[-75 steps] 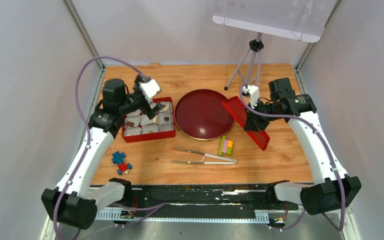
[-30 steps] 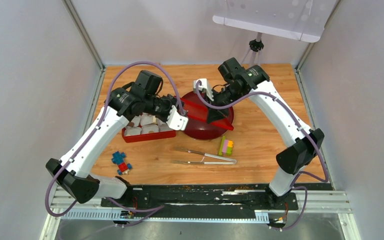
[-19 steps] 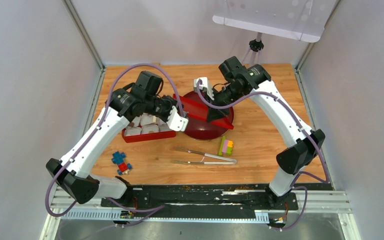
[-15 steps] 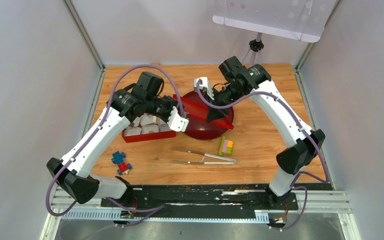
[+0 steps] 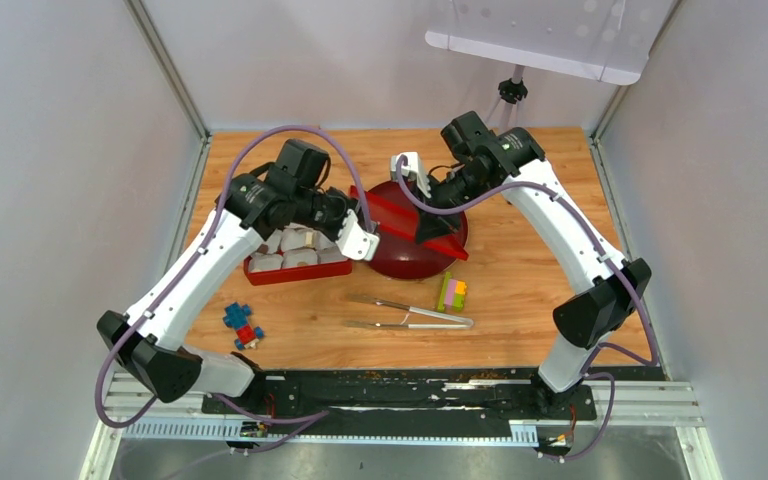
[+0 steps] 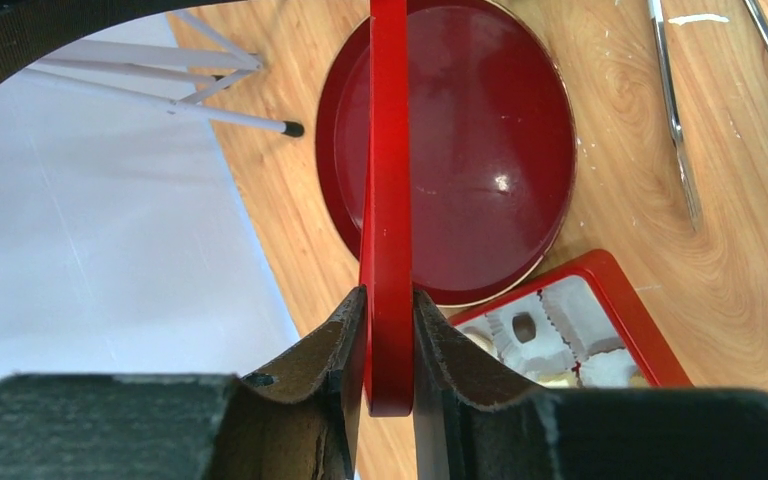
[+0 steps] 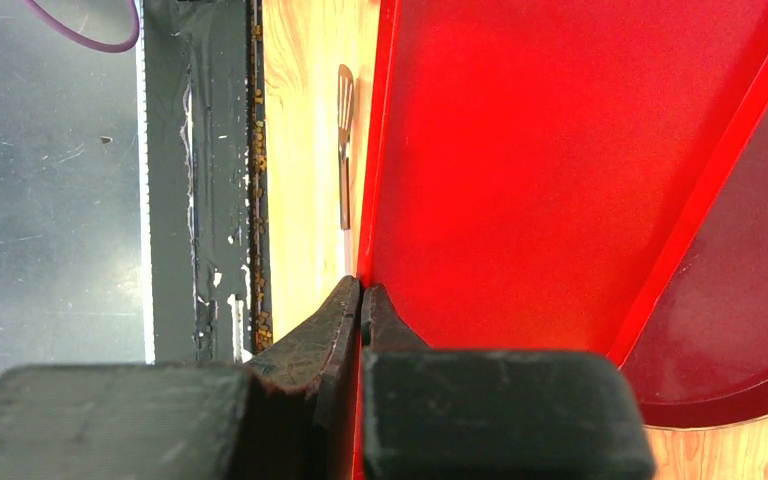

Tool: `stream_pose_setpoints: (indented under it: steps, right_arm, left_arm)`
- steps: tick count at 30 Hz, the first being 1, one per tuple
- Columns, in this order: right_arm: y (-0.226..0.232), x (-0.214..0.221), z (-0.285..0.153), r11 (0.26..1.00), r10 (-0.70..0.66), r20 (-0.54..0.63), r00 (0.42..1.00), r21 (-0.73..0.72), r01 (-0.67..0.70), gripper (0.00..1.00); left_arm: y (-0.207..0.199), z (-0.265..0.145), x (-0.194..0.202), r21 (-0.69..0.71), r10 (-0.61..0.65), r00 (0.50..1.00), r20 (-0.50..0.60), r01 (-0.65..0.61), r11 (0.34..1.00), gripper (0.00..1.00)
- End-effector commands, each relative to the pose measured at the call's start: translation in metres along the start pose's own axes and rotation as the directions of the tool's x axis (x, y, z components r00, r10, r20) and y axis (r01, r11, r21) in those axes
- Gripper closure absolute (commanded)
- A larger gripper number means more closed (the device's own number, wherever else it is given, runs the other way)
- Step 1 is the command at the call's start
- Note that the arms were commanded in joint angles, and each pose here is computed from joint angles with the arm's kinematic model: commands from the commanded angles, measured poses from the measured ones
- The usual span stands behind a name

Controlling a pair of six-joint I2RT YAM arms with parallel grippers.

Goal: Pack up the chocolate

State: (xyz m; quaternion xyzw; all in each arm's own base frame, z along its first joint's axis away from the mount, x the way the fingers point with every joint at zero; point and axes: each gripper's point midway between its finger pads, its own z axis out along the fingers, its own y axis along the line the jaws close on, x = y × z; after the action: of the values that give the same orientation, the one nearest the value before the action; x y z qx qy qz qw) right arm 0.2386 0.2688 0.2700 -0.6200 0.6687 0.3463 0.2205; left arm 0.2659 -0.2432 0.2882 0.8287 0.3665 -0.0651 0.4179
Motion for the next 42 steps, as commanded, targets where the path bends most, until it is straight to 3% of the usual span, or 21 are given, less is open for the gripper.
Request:
stream_pose_setpoints:
  steps: [1,4,8,10,15,18,21,25,28,32,38,42]
  right_arm:
    - [0.007,-0.022,-0.012,0.998,-0.067,0.075,0.995,0.004,0.067,1.00]
    - [0.006,-0.021,-0.011,0.998,-0.069,0.074,0.995,0.005,0.069,0.97]
    - [-0.001,-0.023,-0.018,0.997,-0.070,0.065,0.995,0.048,0.067,0.70]
    - [-0.009,-0.030,-0.033,0.993,-0.069,0.091,0.994,0.101,0.059,0.62]
    - [-0.038,-0.052,-0.091,0.969,-0.018,0.265,0.964,0.241,-0.049,0.50]
    - [-0.054,-0.054,-0.116,0.950,0.013,0.351,0.936,0.288,-0.121,0.47]
    - [-0.061,-0.039,-0.115,0.945,0.051,0.360,0.932,0.285,-0.161,0.48]
    - [-0.062,-0.026,-0.097,0.956,0.115,0.363,0.925,0.212,-0.202,0.48]
    - [-0.069,-0.021,-0.087,0.955,0.170,0.365,0.915,0.168,-0.245,0.48]
    - [-0.082,-0.018,-0.078,0.951,0.212,0.366,0.906,0.137,-0.278,0.48]
    - [-0.101,-0.008,-0.053,0.932,0.307,0.358,0.882,0.074,-0.354,0.48]
    - [-0.117,-0.002,-0.022,0.931,0.302,0.302,0.904,0.110,-0.348,0.45]
  left_arm:
    - [0.009,-0.007,-0.006,0.005,0.025,1.000,0.001,-0.025,1.000,0.71]
    - [0.013,-0.007,-0.005,0.000,-0.006,1.000,-0.002,0.006,1.000,0.73]
    - [0.020,-0.015,0.003,-0.003,-0.127,0.992,0.007,0.127,0.992,0.74]
    - [0.021,-0.022,0.011,-0.003,-0.199,0.980,0.007,0.199,0.980,0.74]
    - [0.019,-0.044,0.042,-0.030,-0.422,0.907,0.008,0.422,0.906,0.75]
    - [0.017,-0.054,0.060,-0.064,-0.553,0.833,0.029,0.554,0.830,0.75]
    - [0.017,-0.063,0.082,-0.091,-0.708,0.700,0.093,0.714,0.694,0.74]
    - [0.008,-0.071,0.113,-0.038,-0.875,0.440,0.202,0.896,0.442,0.74]
    - [-0.004,-0.080,0.139,0.028,-0.932,0.252,0.259,0.963,0.268,0.74]
    - [-0.019,-0.083,0.164,0.114,-0.953,0.045,0.298,0.990,0.082,0.74]
    - [-0.051,-0.089,0.198,0.223,-0.930,-0.196,0.311,0.966,-0.129,0.74]
    - [-0.070,-0.087,0.207,0.281,-0.913,-0.282,0.293,0.939,-0.200,0.73]
